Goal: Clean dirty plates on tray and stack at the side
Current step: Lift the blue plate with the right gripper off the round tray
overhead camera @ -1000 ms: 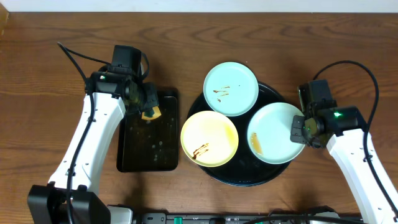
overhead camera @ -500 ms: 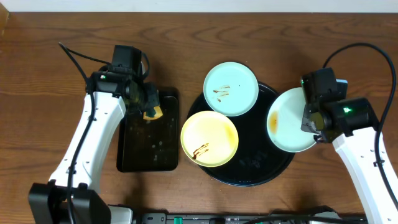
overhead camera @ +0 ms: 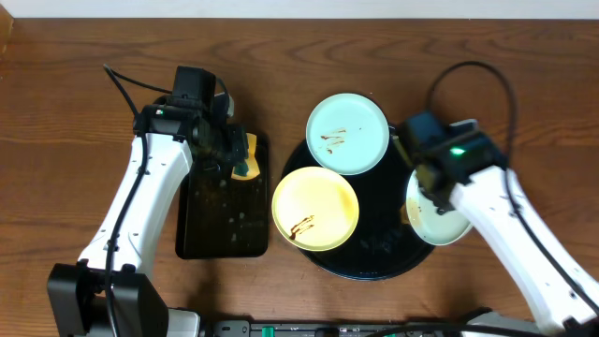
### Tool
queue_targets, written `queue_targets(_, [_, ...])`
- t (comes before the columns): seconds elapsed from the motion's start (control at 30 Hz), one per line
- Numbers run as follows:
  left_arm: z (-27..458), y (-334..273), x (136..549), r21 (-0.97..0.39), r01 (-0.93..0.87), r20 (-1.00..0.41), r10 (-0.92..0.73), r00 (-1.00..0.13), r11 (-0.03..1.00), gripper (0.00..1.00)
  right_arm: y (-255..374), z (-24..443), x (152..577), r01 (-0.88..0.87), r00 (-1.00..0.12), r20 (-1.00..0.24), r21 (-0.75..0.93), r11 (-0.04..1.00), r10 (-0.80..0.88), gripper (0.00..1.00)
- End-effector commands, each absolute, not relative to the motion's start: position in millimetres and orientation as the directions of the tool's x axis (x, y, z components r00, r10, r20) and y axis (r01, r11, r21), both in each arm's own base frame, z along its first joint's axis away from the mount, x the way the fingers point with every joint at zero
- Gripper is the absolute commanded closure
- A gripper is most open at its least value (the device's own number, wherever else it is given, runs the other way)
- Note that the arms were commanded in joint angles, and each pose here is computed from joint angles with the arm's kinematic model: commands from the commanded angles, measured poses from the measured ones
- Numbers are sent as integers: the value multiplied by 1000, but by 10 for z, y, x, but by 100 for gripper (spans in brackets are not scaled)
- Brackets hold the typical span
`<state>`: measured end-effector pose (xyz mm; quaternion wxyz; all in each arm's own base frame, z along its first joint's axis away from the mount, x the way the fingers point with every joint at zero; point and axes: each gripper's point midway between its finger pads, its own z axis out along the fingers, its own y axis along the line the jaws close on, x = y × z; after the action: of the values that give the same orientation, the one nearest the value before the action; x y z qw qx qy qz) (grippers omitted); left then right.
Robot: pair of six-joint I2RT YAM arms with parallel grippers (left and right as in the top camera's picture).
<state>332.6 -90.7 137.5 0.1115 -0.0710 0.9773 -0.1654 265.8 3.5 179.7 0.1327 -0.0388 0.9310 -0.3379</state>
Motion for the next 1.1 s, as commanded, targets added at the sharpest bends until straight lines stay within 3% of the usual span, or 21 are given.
queue_targets(0.0, [1373,-991,3310,-377,-65,-186,-144,-972,924,93,171,1813,2842,-62,-937,-174,-769,636,-303,99])
queue_targets(0.17, [1374,-994,3311,-378,-64,-186,-143,-972,924,93,251,1796,2970,-49,-917,-154,-872,488,-368,99])
queue_targets(0.43, [1395,-1040,3317,-400,-37,-194,-124,-973,916,93,258,1745,3048,-4,-917,-171,-901,434,-362,99])
queue_targets(1.07, [1399,-1042,3332,-400,-31,-201,-121,-972,916,93,493,2362,3372,177,-854,-399,-827,534,-334,99])
